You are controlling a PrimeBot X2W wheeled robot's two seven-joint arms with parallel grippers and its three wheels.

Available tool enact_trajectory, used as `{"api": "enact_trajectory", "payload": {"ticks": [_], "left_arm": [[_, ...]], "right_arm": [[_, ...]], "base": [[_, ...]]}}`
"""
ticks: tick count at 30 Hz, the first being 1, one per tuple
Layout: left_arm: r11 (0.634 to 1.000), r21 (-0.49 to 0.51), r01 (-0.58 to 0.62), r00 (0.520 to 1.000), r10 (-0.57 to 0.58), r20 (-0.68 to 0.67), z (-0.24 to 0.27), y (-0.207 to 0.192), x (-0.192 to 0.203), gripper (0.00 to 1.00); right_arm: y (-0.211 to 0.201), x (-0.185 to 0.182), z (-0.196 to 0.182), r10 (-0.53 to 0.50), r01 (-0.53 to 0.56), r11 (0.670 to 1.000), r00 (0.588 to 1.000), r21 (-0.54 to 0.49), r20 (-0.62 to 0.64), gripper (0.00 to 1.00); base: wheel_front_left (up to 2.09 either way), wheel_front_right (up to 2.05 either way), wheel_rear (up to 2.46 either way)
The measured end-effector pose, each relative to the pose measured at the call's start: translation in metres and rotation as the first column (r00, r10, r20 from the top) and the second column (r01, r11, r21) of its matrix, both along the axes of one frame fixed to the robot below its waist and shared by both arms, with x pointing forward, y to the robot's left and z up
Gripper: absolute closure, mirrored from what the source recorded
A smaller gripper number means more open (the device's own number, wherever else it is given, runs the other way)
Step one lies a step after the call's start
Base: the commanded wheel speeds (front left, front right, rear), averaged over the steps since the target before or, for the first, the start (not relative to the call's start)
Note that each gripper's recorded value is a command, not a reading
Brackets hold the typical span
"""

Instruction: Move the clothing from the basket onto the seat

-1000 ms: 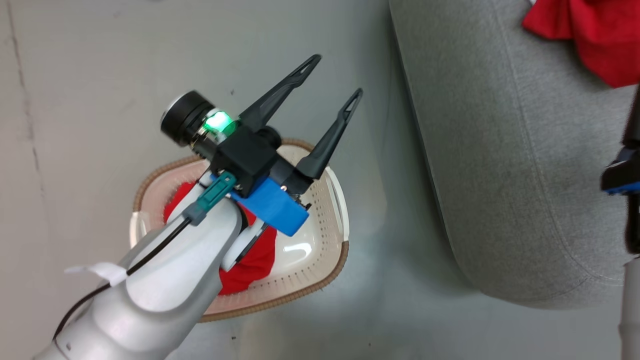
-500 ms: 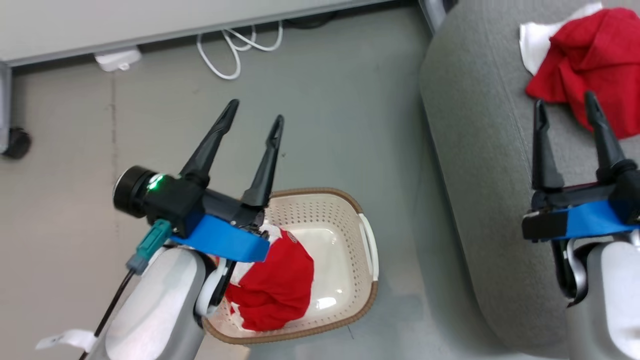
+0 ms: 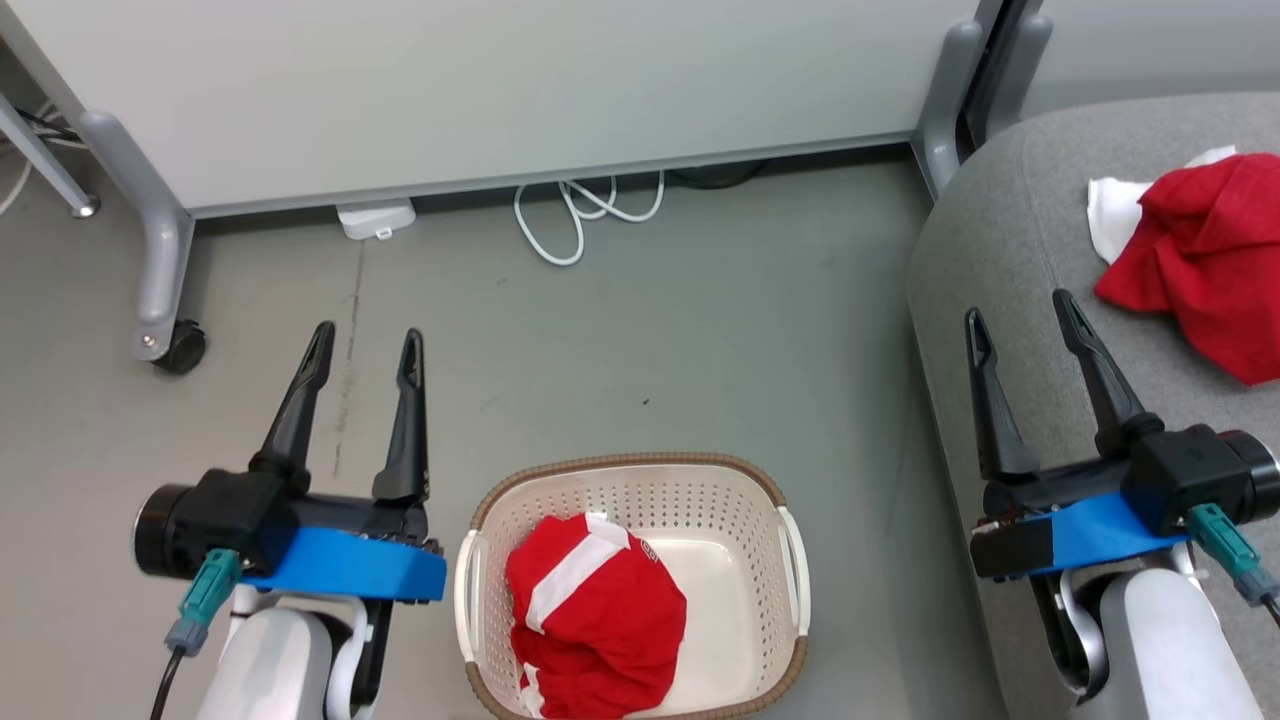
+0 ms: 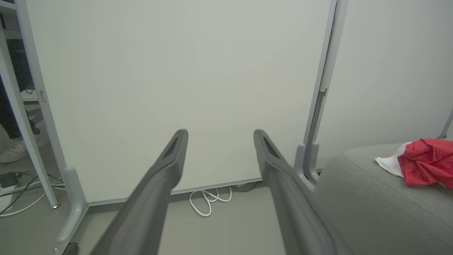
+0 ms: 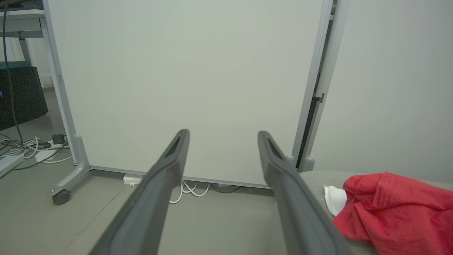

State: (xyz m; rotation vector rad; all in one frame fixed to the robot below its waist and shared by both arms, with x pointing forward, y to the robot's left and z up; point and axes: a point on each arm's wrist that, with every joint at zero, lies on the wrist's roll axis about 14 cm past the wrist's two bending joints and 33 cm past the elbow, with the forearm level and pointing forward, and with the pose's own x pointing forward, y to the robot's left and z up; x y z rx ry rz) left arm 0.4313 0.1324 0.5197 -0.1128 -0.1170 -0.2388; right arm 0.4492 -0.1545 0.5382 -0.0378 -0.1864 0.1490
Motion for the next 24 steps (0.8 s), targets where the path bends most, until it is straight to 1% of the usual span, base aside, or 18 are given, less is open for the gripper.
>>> {"api": "enact_trajectory", "payload": {"ticks": [4, 8, 14, 24], "left_arm": [[0.999, 0.002, -0.051, 0.999, 0.051, -0.010, -0.003, 0.017, -0.013, 0.00], [0.997, 0.001, -0.081, 0.996, 0.081, -0.023, -0.007, 0.025, -0.023, 0.00], [0.995, 0.001, -0.097, 0.994, 0.097, -0.040, -0.012, 0.029, -0.036, 0.00], [0.994, -0.001, -0.108, 0.993, 0.108, -0.041, -0.012, 0.030, -0.046, 0.00]], "right_arm": [[0.001, -0.010, 0.000, 0.000, 0.000, 1.000, 1.000, 0.007, -0.002, 0.00], [-0.004, -0.021, -0.004, -0.012, 0.013, 1.000, 1.000, 0.010, -0.017, 0.00], [-0.011, -0.035, -0.014, -0.032, 0.034, 0.999, 0.998, 0.043, -0.050, 0.00], [-0.013, -0.046, -0.017, -0.038, 0.042, 0.997, 0.997, 0.059, -0.065, 0.00]], "base": [[0.00, 0.00, 0.00], [0.00, 0.00, 0.00], [0.00, 0.00, 0.00], [0.00, 0.00, 0.00]]}}
